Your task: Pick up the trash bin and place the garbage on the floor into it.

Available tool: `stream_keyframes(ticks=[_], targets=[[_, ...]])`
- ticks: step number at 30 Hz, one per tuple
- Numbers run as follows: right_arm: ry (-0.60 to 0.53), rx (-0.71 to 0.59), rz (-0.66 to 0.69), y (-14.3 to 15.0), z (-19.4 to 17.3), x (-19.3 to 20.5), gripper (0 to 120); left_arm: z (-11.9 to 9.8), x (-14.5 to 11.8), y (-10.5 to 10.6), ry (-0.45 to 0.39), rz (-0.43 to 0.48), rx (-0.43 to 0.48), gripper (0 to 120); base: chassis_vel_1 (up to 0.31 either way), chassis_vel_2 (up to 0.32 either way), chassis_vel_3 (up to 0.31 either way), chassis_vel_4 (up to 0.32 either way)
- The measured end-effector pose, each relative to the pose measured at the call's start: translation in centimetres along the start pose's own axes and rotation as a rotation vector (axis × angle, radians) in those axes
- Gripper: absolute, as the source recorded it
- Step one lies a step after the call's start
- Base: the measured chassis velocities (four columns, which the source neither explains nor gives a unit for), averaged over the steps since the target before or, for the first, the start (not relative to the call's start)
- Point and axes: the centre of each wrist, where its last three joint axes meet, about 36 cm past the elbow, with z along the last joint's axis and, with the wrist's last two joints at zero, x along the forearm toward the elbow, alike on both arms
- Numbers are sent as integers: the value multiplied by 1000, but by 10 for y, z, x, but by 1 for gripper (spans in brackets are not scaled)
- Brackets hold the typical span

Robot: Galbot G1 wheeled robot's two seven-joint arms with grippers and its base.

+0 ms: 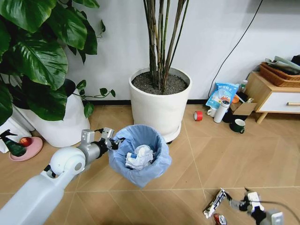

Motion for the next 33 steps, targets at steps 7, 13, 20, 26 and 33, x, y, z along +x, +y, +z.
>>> stream_keyframes(ticks=[7,13,20,26,33], targets=[[45,-103,21,21,24,-15,100,1,1,-4,7,-1,-5,1,0,0,0,0],[64,-196,38,26,21,-33,100,1,3,-4,12,-6,-9,1,0,0,0,0],[75,-229,36,32,12,-55,100,2,3,-5,15,-11,-8,1,0,0,0,0],[89,-245,41,41,6,-69,100,1,4,-4,14,-12,-8,1,0,0,0,0],[134,-275,59,50,2,-77,95,0,4,-4,11,-12,-7,1,0,0,0,0]])
